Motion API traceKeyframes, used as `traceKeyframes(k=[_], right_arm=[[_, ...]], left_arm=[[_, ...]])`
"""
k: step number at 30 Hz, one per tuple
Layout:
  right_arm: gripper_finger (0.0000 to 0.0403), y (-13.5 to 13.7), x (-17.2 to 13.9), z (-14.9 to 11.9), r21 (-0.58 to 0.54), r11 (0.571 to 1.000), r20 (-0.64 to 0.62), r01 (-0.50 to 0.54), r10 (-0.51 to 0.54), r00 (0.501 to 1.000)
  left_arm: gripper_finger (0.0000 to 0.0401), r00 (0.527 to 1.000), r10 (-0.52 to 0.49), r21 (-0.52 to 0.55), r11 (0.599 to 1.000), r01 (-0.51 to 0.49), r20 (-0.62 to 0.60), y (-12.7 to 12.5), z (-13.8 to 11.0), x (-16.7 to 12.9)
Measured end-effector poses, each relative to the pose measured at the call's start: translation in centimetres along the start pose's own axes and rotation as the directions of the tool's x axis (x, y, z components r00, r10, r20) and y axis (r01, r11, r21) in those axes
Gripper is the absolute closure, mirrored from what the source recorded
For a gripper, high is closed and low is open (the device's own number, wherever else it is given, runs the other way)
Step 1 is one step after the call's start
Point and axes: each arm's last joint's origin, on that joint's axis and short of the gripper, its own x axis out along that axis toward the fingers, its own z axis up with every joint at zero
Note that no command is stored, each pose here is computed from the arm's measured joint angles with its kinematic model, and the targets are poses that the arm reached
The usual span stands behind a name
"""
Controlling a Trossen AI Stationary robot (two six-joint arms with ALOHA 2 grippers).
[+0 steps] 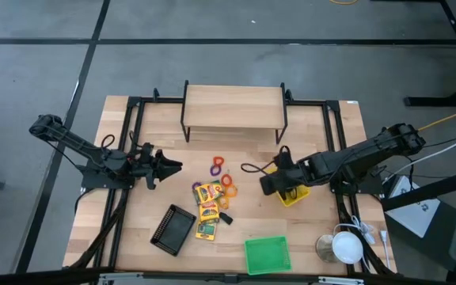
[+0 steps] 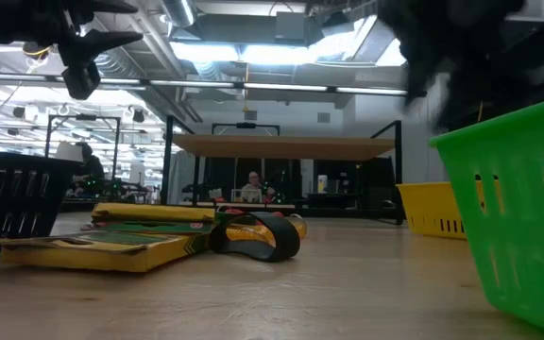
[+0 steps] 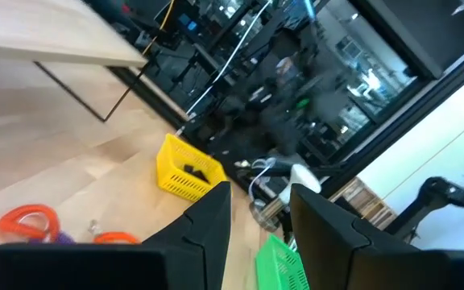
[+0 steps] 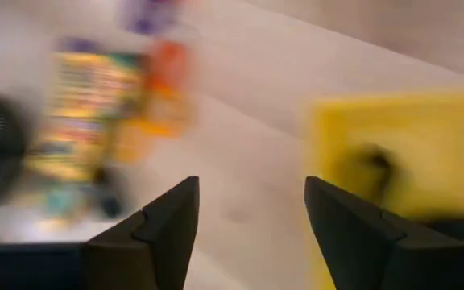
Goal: Pick & Place Office Desk Supplies
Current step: Put the black rubber band into the yellow basket
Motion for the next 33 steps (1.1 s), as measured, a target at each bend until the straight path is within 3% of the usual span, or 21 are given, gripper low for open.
traceKeyframes(k=[3,5,8,13,23,27,33], right_arm=[[0.0179,2.1,-0.3,0.9,-0.027,0.984,0.032,-0.175,0.176,0.984],[0.0179,2.9,0.0,1.4,-0.037,0.973,0.051,-0.228,0.230,0.972],[0.0179,4.0,1.1,1.8,-0.055,0.965,0.061,-0.257,0.261,0.963],[0.0179,6.4,5.0,1.3,-0.155,0.939,-0.080,-0.307,0.298,0.951],[0.0179,12.9,10.7,-0.3,-0.337,0.843,-0.277,-0.419,0.336,0.900],[0.0179,13.7,12.6,-2.5,-0.359,0.839,-0.339,-0.409,0.291,0.895],[0.0179,12.6,13.4,-5.0,-0.335,0.914,-0.303,-0.227,0.124,0.945]], left_arm=[[0.0276,1.000,0.023,-0.009,1.000,-0.023,-0.015,0.3,-0.1,0.1],[0.0276,1.000,0.025,-0.013,1.000,-0.025,-0.016,0.4,-0.1,0.1],[0.0276,1.000,0.023,-0.018,1.000,-0.024,-0.012,0.4,0.0,0.2],[0.0276,1.000,0.028,-0.018,0.999,-0.028,-0.009,0.4,0.0,0.2],[0.0276,0.996,0.088,-0.078,0.993,-0.088,-0.002,0.8,-0.2,0.1],[0.0276,0.991,0.133,-0.095,0.986,-0.135,-0.024,1.2,-0.5,0.1],[0.0276,0.992,0.119,-0.086,0.989,-0.123,-0.045,1.2,-0.6,0.1]])
